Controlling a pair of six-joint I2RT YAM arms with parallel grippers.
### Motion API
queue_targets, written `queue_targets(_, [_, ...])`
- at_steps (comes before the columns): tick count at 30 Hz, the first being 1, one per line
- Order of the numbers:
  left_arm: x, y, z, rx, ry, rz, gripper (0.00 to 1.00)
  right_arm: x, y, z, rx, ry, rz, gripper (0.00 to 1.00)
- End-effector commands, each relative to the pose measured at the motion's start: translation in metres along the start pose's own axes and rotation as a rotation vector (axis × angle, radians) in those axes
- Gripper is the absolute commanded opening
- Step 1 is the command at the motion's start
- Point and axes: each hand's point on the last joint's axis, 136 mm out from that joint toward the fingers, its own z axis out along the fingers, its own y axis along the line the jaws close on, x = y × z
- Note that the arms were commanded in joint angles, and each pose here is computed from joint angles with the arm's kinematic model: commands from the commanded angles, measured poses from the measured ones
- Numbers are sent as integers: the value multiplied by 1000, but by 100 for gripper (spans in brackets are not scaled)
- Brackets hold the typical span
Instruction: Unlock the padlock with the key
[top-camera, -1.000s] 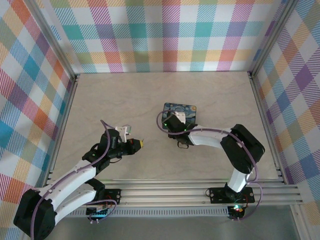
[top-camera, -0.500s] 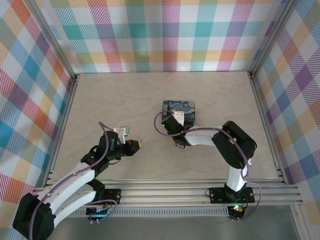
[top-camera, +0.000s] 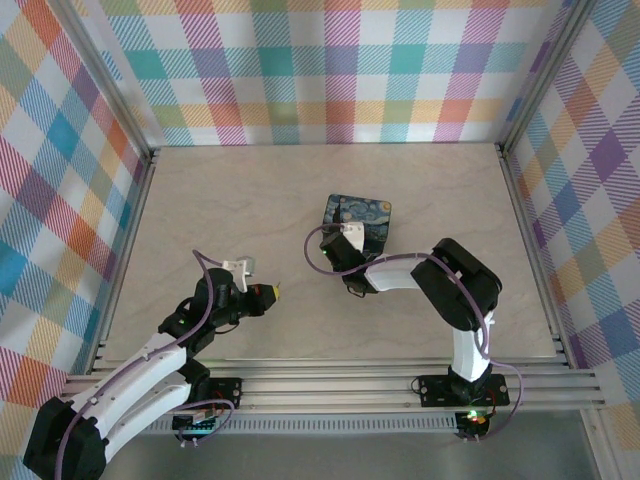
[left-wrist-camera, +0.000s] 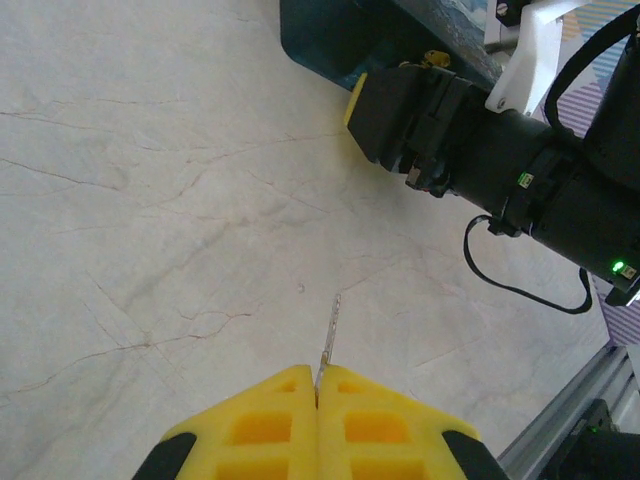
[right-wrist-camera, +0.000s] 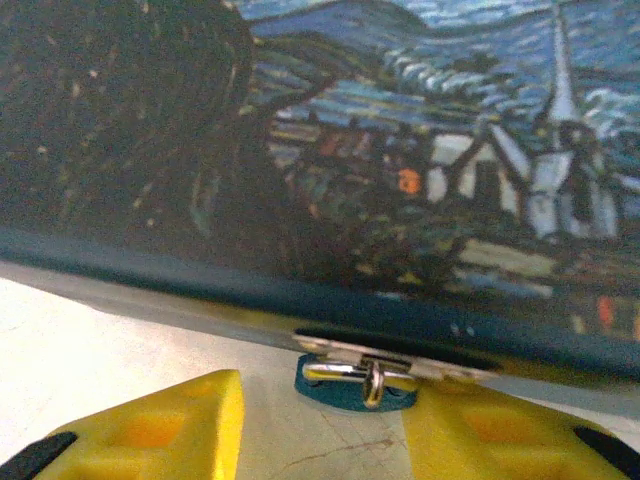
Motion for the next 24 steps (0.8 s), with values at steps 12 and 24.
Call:
queue_targets(12, [0,0,4,-7,1,10,0,-16,-15,-6,-177,32,51,0])
queue_targets(24, [-12,-15,6,40,-12,3,0,-48,-28,-83,-333,121,-35,2])
